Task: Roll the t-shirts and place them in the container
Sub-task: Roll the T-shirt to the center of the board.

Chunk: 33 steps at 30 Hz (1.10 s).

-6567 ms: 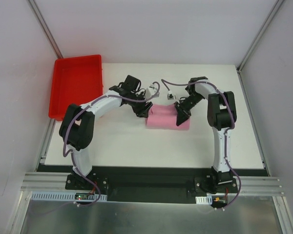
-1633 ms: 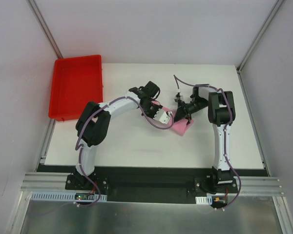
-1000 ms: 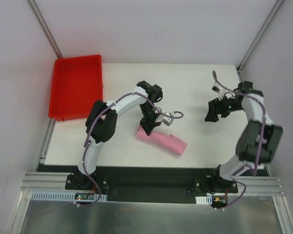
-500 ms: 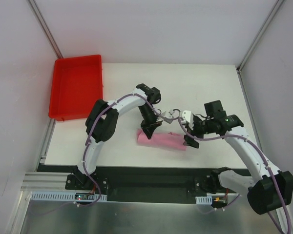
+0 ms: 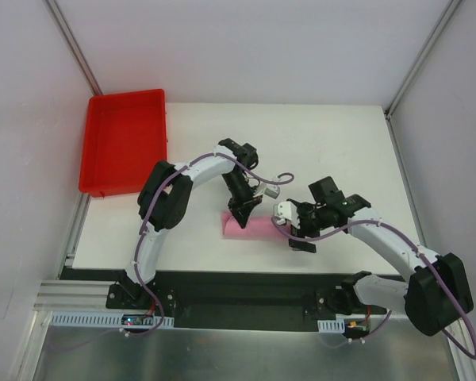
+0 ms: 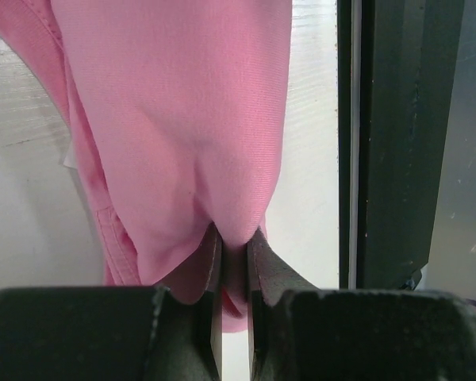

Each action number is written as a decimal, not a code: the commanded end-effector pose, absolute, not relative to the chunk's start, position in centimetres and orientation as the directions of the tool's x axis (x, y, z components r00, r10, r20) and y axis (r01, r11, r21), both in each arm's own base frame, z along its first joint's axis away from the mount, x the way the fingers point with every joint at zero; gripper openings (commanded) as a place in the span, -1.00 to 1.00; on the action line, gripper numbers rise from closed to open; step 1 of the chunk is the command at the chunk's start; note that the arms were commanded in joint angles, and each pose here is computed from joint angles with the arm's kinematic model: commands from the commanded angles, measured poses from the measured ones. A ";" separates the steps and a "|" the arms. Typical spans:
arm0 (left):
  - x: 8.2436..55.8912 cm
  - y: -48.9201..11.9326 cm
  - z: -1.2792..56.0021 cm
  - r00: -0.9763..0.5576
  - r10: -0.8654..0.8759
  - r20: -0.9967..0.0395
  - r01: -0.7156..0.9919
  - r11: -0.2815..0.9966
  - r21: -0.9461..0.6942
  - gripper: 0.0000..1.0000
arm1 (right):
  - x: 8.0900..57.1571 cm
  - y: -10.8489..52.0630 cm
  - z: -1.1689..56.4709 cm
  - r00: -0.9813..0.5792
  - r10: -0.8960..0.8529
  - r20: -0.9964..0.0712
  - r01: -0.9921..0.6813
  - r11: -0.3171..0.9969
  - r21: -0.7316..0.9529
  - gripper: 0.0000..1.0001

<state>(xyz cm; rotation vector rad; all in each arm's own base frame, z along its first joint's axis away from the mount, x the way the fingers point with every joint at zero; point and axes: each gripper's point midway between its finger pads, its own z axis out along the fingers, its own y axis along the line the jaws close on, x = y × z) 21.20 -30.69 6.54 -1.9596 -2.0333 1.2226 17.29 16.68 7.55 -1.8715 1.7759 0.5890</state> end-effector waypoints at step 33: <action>24.2 -24.9 7.8 -0.589 0.784 -0.195 0.559 0.221 -0.799 -1.00 | 19.6 16.1 7.0 -0.360 -0.846 -0.394 -0.750 0.011 0.661 -0.88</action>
